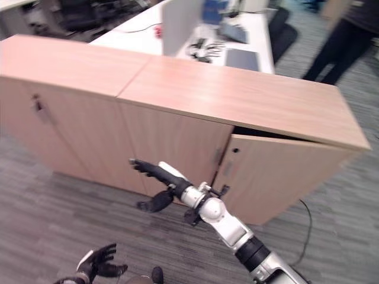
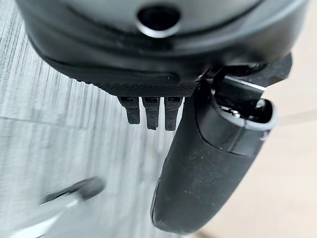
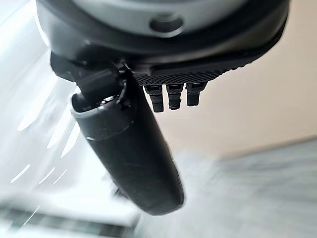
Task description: Put the empty folder in the office cabinet
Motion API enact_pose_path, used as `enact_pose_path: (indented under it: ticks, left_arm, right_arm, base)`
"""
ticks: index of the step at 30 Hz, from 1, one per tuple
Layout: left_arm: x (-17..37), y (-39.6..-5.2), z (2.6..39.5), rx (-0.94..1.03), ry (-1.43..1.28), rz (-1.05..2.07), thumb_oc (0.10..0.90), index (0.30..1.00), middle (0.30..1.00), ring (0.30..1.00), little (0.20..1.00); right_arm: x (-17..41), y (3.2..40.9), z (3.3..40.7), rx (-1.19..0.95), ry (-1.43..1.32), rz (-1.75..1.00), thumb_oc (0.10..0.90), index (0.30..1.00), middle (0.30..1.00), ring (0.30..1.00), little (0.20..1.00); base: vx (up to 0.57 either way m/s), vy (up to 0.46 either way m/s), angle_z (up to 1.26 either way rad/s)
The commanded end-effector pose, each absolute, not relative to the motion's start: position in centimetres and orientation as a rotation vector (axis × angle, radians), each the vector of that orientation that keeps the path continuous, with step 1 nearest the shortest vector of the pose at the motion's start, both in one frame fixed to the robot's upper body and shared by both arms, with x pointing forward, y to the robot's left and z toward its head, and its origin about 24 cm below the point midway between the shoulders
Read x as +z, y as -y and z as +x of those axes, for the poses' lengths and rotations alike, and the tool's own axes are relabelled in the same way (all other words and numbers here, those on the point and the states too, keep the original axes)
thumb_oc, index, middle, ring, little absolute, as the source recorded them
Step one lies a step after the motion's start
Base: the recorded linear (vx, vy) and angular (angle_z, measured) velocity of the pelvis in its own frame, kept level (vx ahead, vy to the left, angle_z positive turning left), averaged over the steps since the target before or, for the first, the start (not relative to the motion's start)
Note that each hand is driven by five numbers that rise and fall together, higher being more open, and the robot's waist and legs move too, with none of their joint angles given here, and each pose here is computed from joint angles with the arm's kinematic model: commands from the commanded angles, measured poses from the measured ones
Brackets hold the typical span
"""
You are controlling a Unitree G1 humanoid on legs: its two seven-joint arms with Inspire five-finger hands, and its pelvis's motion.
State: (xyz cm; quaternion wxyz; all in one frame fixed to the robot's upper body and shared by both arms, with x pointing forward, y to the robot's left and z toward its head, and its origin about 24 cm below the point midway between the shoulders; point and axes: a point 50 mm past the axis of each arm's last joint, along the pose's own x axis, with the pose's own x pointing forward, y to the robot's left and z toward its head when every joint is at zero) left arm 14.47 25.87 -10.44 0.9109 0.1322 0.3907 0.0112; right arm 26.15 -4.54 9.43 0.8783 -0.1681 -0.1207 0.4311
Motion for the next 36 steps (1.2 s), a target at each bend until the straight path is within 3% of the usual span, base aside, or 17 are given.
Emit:
enact_pose_path:
  ticks: [1,10,18,27,36]
  left_arm:
    - [-8.3,-25.2,17.6,-0.022,-0.637,0.314,0.800,0.900,0.900,0.900,0.900]
    - [-9.6,-24.4,16.3,0.005,-0.691,0.237,0.800,0.900,0.900,0.900,0.900]
    - [-9.7,-23.2,15.7,-0.019,-0.685,0.191,0.800,0.900,0.900,0.900,0.900]
    - [-10.3,-22.9,15.3,-0.012,-0.724,0.152,0.800,0.900,0.900,0.900,0.900]
    - [-11.1,-22.8,14.6,-0.010,-0.768,0.128,0.800,0.900,0.900,0.900,0.900]
  right_arm:
    - [15.0,5.7,27.5,0.786,0.501,-0.305,0.800,0.900,0.900,0.900,0.900]
    - [5.3,13.6,25.7,0.505,0.079,-0.391,0.800,0.900,0.900,0.900,0.900]
    - [-5.6,21.1,19.3,0.170,-0.457,-0.408,0.800,0.900,0.900,0.900,0.900]
    - [-10.6,24.6,15.4,-0.062,-0.763,-0.341,0.800,0.900,0.900,0.900,0.900]
    - [-12.1,25.2,14.0,-0.087,-0.873,-0.335,0.800,0.900,0.900,0.900,0.900]
  base:
    - [0.19,-0.148,0.98]
    - [0.08,-0.051,0.53]
    - [0.01,-0.061,-0.18]
    - [-0.01,-0.044,-0.23]
    - [-0.01,-0.024,-0.20]
